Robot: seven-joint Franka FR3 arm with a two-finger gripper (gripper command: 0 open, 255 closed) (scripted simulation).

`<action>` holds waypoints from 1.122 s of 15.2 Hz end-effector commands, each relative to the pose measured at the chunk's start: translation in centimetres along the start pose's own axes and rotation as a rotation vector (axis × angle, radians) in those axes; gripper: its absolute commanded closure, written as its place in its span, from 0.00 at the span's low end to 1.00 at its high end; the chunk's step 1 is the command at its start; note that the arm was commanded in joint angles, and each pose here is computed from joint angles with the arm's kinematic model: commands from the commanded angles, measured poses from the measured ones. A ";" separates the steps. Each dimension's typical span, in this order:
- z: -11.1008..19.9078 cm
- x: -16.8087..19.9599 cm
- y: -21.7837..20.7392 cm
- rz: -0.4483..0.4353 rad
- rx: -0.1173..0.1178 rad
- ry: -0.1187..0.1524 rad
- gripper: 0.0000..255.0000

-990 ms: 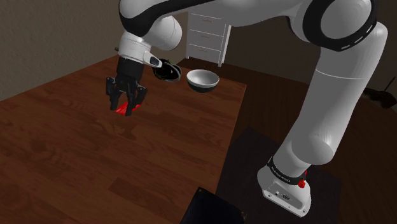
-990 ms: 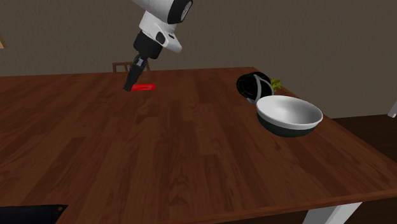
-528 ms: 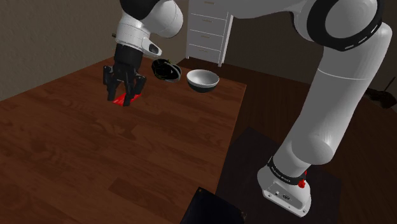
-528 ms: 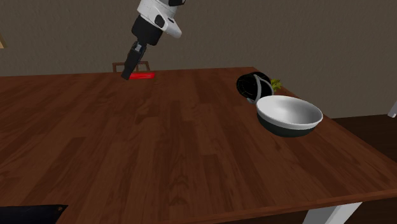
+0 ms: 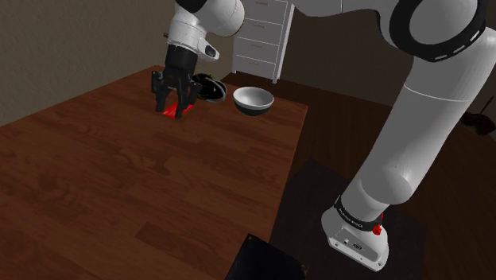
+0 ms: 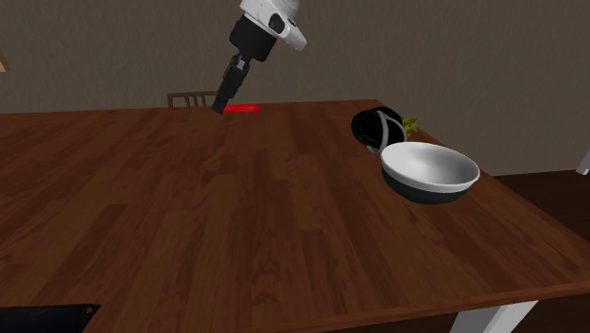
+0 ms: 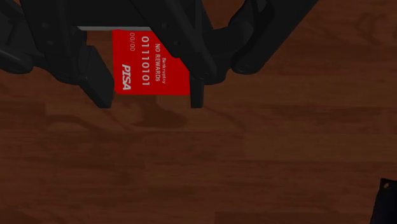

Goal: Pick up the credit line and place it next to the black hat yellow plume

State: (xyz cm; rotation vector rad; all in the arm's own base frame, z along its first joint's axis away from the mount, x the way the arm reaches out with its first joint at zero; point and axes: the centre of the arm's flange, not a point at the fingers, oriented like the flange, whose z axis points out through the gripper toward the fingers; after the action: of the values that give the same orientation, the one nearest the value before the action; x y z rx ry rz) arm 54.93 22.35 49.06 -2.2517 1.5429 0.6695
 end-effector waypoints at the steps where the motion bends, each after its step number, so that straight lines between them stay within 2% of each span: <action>1: -1.5 2.0 0.6 -0.001 -0.001 -0.001 1.00; 17: -12.9 19.1 5.6 -0.001 -0.001 -0.001 1.00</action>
State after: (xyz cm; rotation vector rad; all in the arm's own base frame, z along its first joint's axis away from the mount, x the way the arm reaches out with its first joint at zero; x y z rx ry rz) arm 57.88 0.38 49.17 -2.2518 1.5425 0.6700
